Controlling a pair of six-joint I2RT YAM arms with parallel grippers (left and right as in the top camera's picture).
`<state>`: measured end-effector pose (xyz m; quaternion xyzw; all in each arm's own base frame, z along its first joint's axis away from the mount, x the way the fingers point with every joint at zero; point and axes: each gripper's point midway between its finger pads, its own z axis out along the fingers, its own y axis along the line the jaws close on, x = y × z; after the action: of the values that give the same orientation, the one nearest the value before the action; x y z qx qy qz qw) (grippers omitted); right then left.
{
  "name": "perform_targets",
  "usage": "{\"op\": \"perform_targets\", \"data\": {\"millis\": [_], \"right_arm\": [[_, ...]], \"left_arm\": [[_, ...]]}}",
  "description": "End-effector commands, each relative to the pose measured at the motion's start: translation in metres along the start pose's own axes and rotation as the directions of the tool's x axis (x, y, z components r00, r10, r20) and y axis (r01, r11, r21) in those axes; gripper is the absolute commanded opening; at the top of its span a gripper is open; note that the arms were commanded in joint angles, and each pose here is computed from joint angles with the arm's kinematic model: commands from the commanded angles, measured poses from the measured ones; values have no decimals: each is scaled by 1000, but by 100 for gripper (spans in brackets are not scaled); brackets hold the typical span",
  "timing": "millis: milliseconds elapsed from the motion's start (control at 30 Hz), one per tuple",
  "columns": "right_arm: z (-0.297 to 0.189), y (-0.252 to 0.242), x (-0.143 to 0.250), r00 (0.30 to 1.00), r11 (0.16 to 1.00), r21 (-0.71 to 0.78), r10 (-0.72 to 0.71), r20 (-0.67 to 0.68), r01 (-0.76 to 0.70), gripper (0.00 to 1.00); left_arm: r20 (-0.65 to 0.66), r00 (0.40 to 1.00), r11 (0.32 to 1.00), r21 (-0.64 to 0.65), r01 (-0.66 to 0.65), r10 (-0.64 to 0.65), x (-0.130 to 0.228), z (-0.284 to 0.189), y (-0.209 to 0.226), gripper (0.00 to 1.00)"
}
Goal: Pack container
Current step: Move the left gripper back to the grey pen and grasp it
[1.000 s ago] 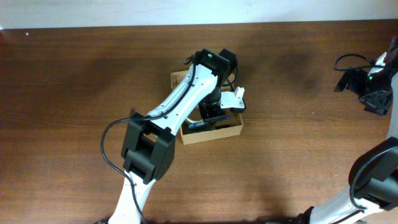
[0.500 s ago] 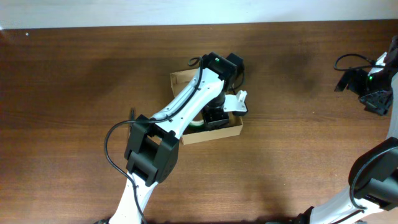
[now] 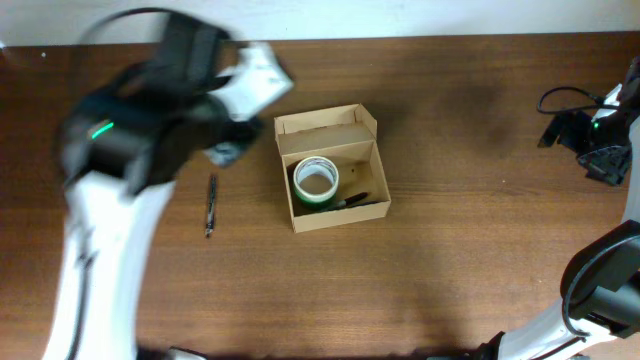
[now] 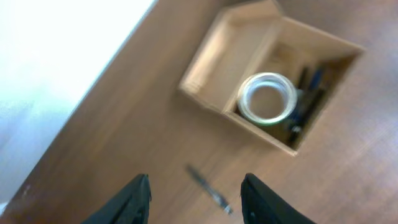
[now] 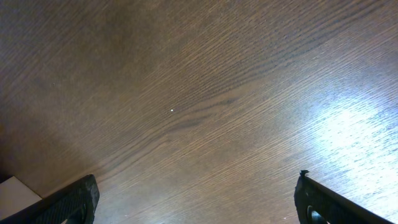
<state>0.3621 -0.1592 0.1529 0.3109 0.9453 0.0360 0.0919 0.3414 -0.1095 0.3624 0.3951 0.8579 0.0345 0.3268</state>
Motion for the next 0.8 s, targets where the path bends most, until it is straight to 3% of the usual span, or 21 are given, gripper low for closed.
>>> {"op": "perform_targets", "data": {"millis": [0, 67, 133, 233, 400, 767], "right_arm": [[2, -1, 0, 1000, 1000, 0, 15, -4, -15, 99], [2, -1, 0, 1000, 1000, 0, 15, -4, -15, 99], [2, -1, 0, 1000, 1000, 0, 15, -4, -15, 99], [2, -1, 0, 1000, 1000, 0, 15, -4, -15, 99], [2, -1, 0, 1000, 1000, 0, 15, -4, -15, 99], [2, -1, 0, 1000, 1000, 0, 15, -4, -15, 99]], "left_arm": [[-106, 960, 965, -41, 257, -260, 65, 37, 33, 48], [-179, 888, 906, -78, 416, -423, 106, 63, 43, 49], [-321, 754, 812, -106, 573, -574, 170, 112, 31, 50], [-410, 688, 780, -100, 618, -598, 207, 147, 12, 50], [-481, 653, 764, -58, 643, -585, 235, 195, -9, 50], [-558, 629, 769, -27, 638, -541, 260, 248, -20, 49]]}}
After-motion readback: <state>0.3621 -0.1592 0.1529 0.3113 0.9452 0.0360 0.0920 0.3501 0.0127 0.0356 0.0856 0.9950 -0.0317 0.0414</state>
